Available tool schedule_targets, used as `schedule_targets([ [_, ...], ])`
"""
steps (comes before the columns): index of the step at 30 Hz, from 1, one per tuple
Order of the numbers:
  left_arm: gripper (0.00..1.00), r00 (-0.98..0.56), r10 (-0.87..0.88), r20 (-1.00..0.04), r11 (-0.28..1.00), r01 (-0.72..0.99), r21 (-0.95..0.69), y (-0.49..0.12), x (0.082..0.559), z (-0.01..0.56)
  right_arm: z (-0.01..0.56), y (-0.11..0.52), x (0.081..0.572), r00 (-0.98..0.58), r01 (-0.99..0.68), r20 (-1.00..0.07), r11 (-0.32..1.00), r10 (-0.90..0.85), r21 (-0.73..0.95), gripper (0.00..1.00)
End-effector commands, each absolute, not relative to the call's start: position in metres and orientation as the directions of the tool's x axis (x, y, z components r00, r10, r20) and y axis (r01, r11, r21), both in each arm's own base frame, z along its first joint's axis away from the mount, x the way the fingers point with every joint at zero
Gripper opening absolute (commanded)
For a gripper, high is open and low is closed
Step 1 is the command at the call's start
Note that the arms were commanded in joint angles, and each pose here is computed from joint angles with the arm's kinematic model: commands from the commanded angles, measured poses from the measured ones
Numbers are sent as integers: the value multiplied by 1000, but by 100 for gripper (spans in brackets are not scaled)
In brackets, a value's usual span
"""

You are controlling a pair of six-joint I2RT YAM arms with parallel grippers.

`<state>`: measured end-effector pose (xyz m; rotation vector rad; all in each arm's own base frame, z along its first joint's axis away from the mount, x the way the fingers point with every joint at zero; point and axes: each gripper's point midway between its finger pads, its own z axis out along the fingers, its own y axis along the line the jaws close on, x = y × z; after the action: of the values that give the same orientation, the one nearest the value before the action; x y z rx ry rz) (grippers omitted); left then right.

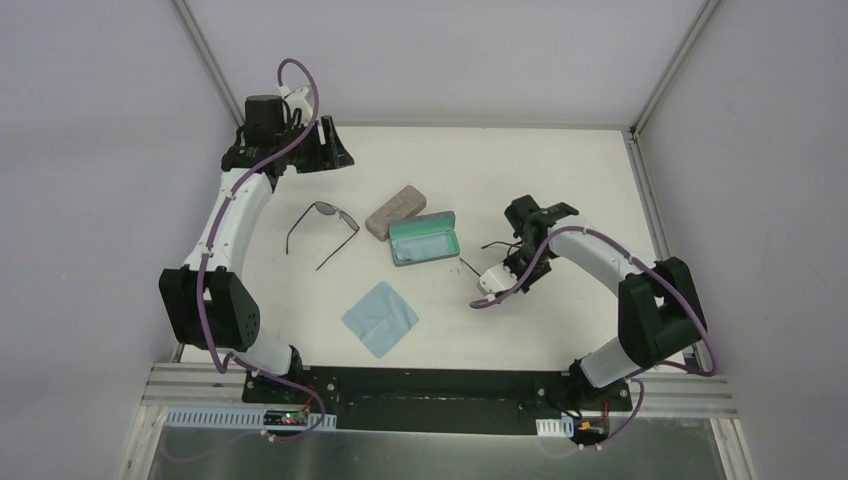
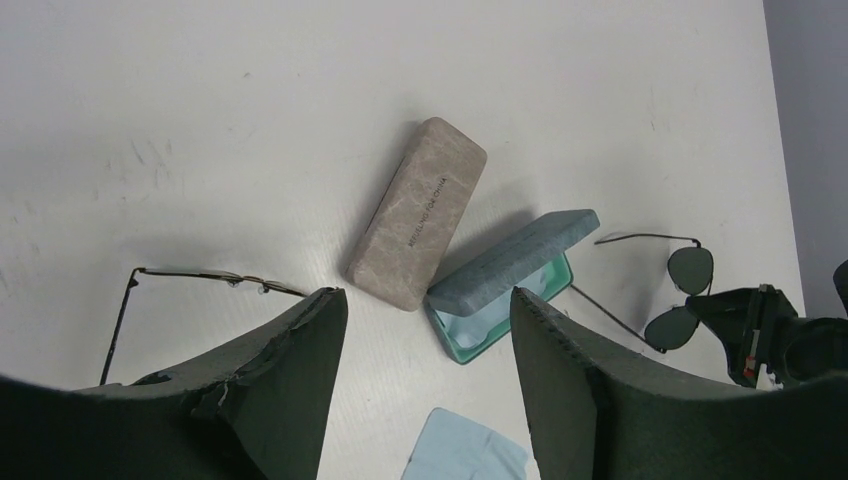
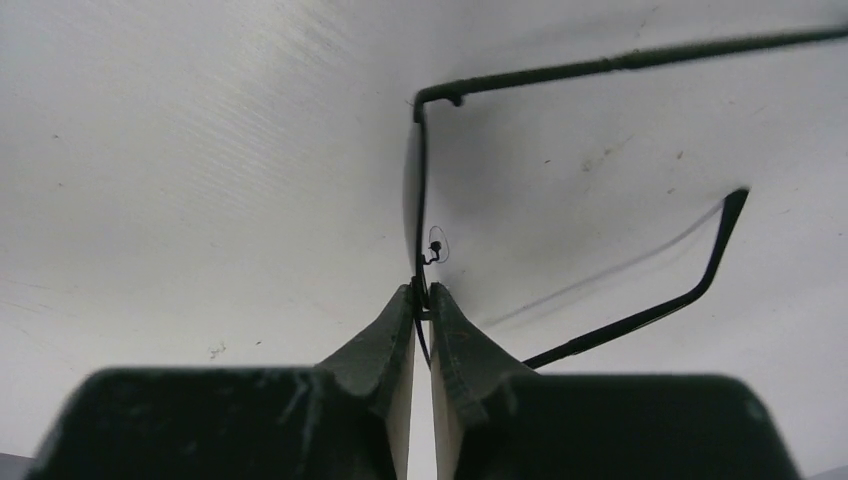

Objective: Organize the sunglasses
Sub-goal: Pick up the sunglasses from the center of the board, then fold the sunglasses.

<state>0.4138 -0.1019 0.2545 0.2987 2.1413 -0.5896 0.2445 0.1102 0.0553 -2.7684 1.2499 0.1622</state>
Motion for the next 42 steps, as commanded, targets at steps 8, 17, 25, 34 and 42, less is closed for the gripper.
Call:
schedule_targets([
  [8, 60, -535, -48, -844, 794, 492, -357, -119, 409, 290, 150, 111, 217, 649, -761, -173, -623, -741, -182, 0],
  [17, 43, -536, 129, -835, 648, 683, -338, -179, 385, 275, 201, 173, 217, 254, -964, -433, -188, -865, -191, 0],
  [25, 42, -556, 280, -782, 527, 771, -359, -240, 358, 251, 212, 223, 227, 93, -988, -523, -11, -847, -157, 0],
  [34, 36, -573, 373, -730, 383, 812, -441, -309, 323, 232, 212, 256, 239, 160, -972, -488, -52, -858, -227, 0],
  [42, 36, -597, 400, -696, 319, 802, -505, -344, 307, 215, 230, 276, 250, 178, -959, -539, -22, -823, -283, 0],
])
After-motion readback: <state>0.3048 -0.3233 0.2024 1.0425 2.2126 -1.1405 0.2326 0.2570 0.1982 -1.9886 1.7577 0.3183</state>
